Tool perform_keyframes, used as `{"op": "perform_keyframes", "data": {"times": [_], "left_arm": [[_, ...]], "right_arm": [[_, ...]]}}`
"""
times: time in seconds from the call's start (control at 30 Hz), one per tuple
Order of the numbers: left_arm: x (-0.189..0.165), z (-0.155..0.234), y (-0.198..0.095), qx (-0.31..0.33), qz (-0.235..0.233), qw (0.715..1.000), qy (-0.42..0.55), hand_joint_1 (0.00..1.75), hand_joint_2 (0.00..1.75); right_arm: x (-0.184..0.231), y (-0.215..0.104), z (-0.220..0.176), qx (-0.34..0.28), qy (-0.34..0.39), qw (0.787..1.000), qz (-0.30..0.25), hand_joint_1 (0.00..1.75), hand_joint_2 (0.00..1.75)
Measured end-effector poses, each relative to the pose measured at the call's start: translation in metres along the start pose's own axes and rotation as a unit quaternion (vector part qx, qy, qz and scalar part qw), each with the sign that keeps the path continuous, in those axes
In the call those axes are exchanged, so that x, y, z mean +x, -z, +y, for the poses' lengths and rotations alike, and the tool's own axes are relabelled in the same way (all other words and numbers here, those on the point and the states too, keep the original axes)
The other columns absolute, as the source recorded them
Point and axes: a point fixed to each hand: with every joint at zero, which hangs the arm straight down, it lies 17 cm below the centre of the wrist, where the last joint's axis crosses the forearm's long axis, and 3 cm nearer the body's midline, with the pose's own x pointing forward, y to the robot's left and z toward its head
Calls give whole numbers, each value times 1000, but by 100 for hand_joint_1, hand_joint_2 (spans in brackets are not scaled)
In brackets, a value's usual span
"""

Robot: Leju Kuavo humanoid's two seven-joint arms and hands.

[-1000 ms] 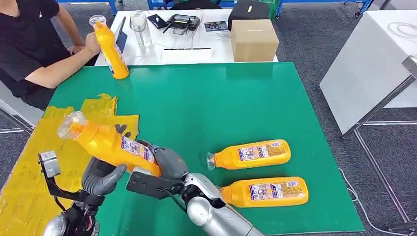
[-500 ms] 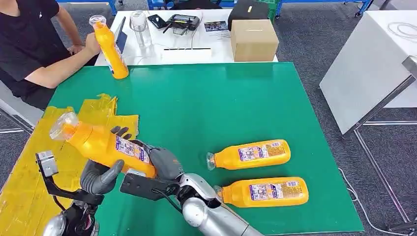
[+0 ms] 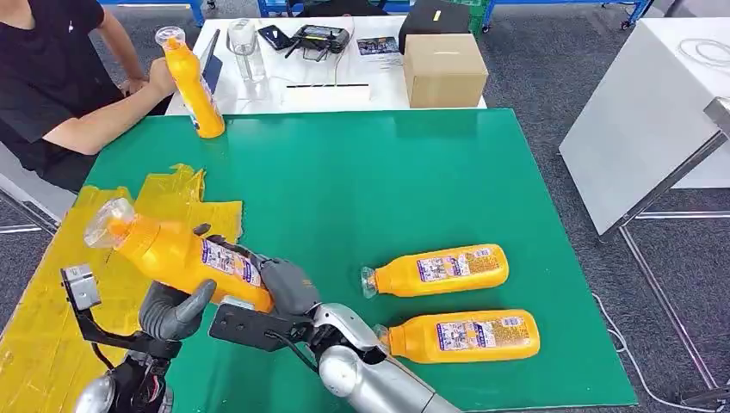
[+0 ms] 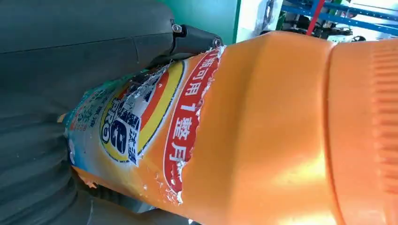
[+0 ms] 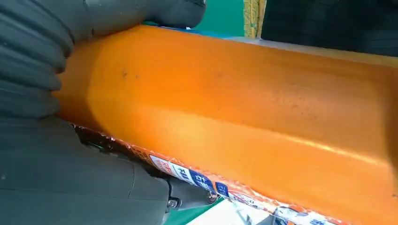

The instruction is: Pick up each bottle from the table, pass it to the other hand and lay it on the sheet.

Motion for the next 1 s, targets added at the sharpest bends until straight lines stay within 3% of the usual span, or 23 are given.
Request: {"op": "perform_keyframes", "data": {"times": [0.03, 0.07, 0.13, 0.17, 0.3, 0.37, 0.5, 0.63, 0.67, 0.77, 0.8, 0.87, 1.0], "left_arm": [[0, 0, 0, 0, 0, 1000, -1, 175, 175], [0, 0, 0, 0, -1, 1000, -1, 175, 175], [1, 0, 0, 0, -6, 1000, 6, 175, 175], [2, 0, 0, 1, -9, 1000, 19, 175, 175], [-1, 5, 0, 9, -21, 991, 134, 175, 175], [0, 15, -1, 19, -28, 970, 240, 175, 175], [3, 41, -7, 35, -23, 903, 427, 175, 175], [13, 73, -23, 66, -18, 800, 596, 175, 175], [14, 78, -27, 68, -15, 765, 641, 175, 175], [8, 92, -42, 56, 7, 651, 757, 175, 175], [5, 97, -47, 47, 17, 627, 778, 175, 175], [2, 107, -58, 40, 29, 602, 797, 175, 175], [-5, 119, -67, 23, 51, 581, 812, 175, 175]], "right_arm": [[0, 0, 0, 0, 0, 1000, 0, 140, 175], [0, 0, 0, -2, -1, 1000, 1, 3, 175], [-3, 0, -2, -5, -8, 1000, 6, 0, 175], [-5, 1, -4, -10, -14, 1000, 11, 0, 0], [-17, -2, -12, -19, -32, 999, 29, 0, 0], [-22, -8, -23, -31, -38, 998, 33, 0, 0], [-13, -25, -62, -69, -52, 996, 8, 0, 0], [12, -56, -122, -144, -77, 986, -41, 0, 0], [17, -66, -136, -163, -86, 982, -51, 0, 175], [19, -99, -167, -197, -114, 972, -60, 0, 175], [15, -107, -171, -199, -120, 971, -58, 0, 175], [6, -126, -182, -208, -134, 967, -54, 0, 175], [0, -146, -194, -212, -154, 963, -53, 0, 175]]}}
